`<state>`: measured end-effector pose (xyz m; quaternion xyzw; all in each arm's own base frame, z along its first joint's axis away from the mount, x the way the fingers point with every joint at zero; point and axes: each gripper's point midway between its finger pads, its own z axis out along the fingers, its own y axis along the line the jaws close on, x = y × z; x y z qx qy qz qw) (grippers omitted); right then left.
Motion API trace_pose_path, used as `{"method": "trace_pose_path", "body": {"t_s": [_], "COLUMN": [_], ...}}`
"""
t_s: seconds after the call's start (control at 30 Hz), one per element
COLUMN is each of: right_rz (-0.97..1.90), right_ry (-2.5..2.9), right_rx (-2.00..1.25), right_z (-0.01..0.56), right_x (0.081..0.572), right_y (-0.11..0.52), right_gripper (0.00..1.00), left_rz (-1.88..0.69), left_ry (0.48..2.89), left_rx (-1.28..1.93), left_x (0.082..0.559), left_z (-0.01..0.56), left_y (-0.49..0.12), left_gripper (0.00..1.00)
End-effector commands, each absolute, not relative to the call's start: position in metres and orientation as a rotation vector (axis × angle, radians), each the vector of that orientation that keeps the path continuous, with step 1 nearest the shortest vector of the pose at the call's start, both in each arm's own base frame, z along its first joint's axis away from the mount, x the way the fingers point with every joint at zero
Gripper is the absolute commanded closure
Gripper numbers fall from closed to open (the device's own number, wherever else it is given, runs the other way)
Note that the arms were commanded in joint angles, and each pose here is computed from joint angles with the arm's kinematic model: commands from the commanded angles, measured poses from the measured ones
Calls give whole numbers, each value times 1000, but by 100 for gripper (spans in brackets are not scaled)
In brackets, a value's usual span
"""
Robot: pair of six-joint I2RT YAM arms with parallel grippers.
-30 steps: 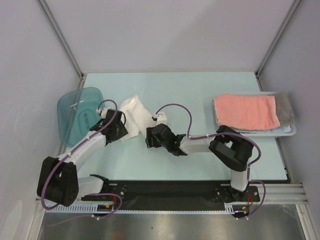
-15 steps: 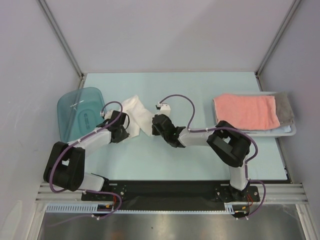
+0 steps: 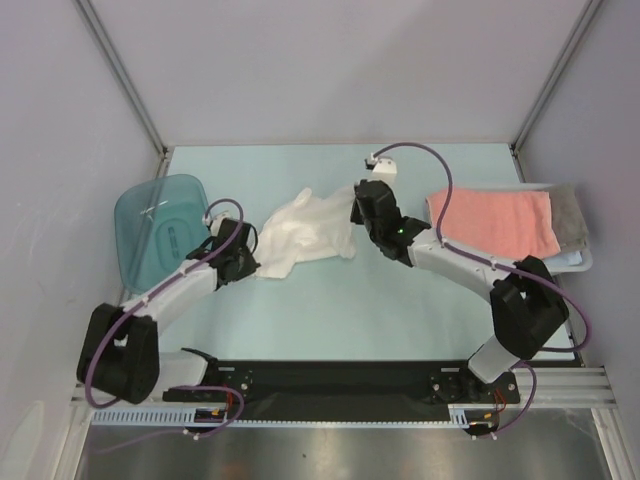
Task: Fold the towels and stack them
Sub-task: Flatten out the crumpled towel
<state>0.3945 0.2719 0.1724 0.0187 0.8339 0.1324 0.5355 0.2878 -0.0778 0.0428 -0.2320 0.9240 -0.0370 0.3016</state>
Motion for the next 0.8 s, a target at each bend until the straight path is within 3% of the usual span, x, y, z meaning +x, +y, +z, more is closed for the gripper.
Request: {"method": "trace_pose_path", "body": {"t_s": [0.0, 0.17, 0.27, 0.37, 0.4, 0.5, 0.67, 0.77], "right_rz": [214, 103, 86, 94, 89, 94, 203, 240], "right_ry": [1856, 1889, 1954, 2021, 2034, 2048, 2150, 2254], "right_rx": [85, 76, 64, 66, 67, 81, 77, 47], "right_z": [241, 234, 204, 184, 180, 180, 166, 131], "right_x": [414, 453, 477, 484, 481, 465, 408, 358], "right_y": [237, 210, 211, 211, 209, 203, 199, 207], "right_gripper": [100, 100, 92, 70, 55, 36, 35, 46], "left_rz": [-196, -264, -311, -366, -385, -428, -466, -489], "left_ry": [2338, 2230, 2216, 2222, 2228, 2229, 2223, 2218], "left_rx": [-466, -378, -344, -316, -304, -292, -280, -277], "left_x": [300, 304, 308, 313, 314, 317, 318, 318], "left_z": [108, 174, 187, 186, 185, 179, 175, 175], "left_y": [-93, -98, -105, -117, -121, -131, -144, -147], "left_gripper": [100, 100, 100, 100, 100, 100, 100, 100]}}
